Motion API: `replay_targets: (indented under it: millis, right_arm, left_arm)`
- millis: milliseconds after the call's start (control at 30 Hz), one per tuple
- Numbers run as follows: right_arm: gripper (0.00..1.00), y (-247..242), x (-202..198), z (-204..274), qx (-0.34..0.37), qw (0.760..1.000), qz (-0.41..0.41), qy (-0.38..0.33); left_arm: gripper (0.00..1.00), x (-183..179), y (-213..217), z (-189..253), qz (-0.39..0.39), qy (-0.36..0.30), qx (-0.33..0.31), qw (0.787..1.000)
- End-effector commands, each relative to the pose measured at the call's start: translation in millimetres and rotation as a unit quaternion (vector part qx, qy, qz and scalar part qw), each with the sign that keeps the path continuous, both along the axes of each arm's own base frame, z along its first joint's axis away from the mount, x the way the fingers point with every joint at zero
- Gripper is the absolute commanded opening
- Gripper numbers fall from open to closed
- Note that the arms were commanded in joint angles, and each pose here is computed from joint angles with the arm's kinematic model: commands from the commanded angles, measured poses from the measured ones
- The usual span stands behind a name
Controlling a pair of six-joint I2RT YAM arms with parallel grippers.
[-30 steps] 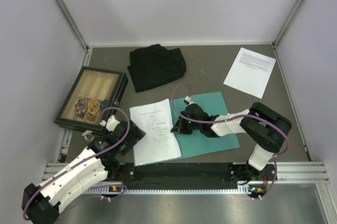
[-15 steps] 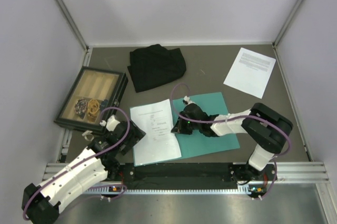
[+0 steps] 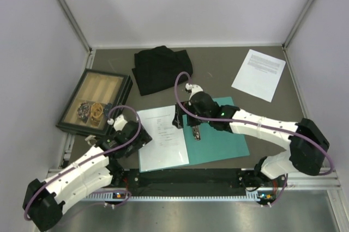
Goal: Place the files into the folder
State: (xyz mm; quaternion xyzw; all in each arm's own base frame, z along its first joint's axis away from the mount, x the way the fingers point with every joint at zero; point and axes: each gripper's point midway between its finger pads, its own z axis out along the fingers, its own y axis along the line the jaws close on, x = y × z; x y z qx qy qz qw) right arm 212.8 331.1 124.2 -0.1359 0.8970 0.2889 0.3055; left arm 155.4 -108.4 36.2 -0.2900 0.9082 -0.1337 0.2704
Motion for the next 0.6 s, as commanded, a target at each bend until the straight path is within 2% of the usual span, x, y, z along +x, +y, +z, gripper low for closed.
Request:
replay_targets:
  millis: [0, 33, 100, 167, 200, 233, 333, 367, 400, 467, 500, 533, 567]
  right_arm:
    - [0.92, -42, 14, 9, -0.079, 0.996, 0.014, -0.044]
    - [0.90, -43, 14, 9, -0.077, 0.996, 0.020, -0.039]
    - [0.88, -50, 12, 5, -0.084, 0.996, 0.017, -0.031]
    - [0.85, -48, 7, 8, -0.065, 0.997, 0.021, -0.021]
    - [0.83, -50, 7, 7, -0.060, 0.998, 0.014, -0.014]
    - [0.82, -46, 0, 9, -0.042, 0.999, 0.023, 0.003]
    - [0.80, -50, -5, 10, -0.025, 0.999, 0.013, 0.021]
    - [0.80, -53, -6, 10, -0.024, 0.999, 0.007, 0.026]
    - [0.80, -59, -9, 4, -0.028, 0.999, -0.002, 0.039]
    - [0.79, -69, -9, -2, -0.030, 0.998, -0.017, 0.053]
    - [0.78, -75, -12, -6, -0.026, 0.998, -0.021, 0.062]
    - [0.76, -83, -9, -8, -0.024, 0.997, -0.035, 0.067]
    - [0.75, -89, -8, -10, -0.021, 0.996, -0.045, 0.070]
  left_arm:
    - [0.99, 24, 5, 37, -0.024, -0.043, 0.058, 0.997]
    - [0.99, 30, 4, 55, -0.023, -0.055, 0.061, 0.996]
    - [0.99, 28, 14, 63, -0.026, -0.048, 0.093, 0.994]
    - [0.89, 36, 2, 79, -0.052, -0.074, 0.073, 0.993]
    - [0.85, 53, -18, 92, -0.086, -0.122, 0.050, 0.988]
    - [0.82, 51, -42, 96, -0.130, -0.127, 0.002, 0.983]
    - [0.79, 70, -96, 117, -0.190, -0.168, -0.085, 0.964]
    - [0.79, 69, -115, 104, -0.216, -0.138, -0.105, 0.961]
    - [0.79, 74, -134, 111, -0.238, -0.142, -0.136, 0.951]
    - [0.75, 78, -164, 96, -0.274, -0.094, -0.160, 0.944]
    - [0.71, 81, -171, 90, -0.282, -0.078, -0.161, 0.943]
    - [0.61, 87, -182, 74, -0.287, -0.040, -0.147, 0.946]
    - [0.59, 90, -187, 65, -0.292, -0.027, -0.134, 0.947]
